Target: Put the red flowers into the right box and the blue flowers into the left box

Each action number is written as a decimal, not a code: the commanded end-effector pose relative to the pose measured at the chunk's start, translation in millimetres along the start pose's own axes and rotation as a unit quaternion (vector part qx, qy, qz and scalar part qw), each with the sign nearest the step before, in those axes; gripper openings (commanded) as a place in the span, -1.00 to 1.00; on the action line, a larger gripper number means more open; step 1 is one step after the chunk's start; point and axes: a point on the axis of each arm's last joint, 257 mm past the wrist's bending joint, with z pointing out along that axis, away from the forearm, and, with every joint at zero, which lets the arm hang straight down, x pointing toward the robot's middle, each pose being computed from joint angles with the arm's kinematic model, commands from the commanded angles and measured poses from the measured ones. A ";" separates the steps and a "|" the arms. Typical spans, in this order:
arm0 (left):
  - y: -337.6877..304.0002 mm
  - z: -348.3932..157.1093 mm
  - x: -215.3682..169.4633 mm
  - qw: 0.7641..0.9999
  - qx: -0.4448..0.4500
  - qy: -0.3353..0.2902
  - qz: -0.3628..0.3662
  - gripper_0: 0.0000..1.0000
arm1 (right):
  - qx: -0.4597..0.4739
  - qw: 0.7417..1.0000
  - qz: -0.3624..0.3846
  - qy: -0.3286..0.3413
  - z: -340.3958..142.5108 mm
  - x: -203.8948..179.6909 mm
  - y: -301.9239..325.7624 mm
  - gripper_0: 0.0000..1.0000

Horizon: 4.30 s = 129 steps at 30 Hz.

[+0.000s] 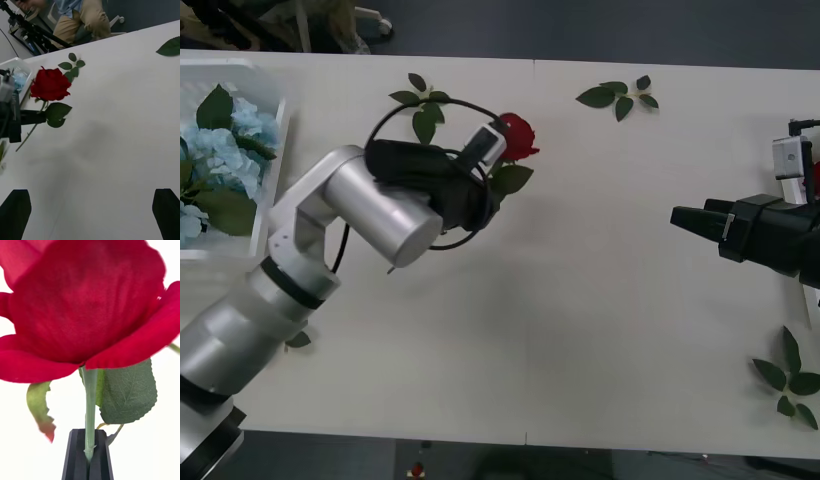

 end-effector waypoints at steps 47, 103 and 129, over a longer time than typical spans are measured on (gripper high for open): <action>-44.9 -171.2 -227.3 0.859 0.179 -0.435 -0.203 -1.00 | -0.126 0.981 -0.111 -0.097 46.6 22.1 104.9 0.91; -44.8 -171.0 -227.2 0.859 0.178 -0.435 -0.202 -1.00 | -0.162 0.973 -0.093 -0.133 164.3 -23.6 156.9 -1.00; -44.8 -171.0 -227.2 0.859 0.178 -0.435 -0.202 1.00 | -0.177 0.977 -0.058 -0.100 148.4 -27.8 143.5 -1.00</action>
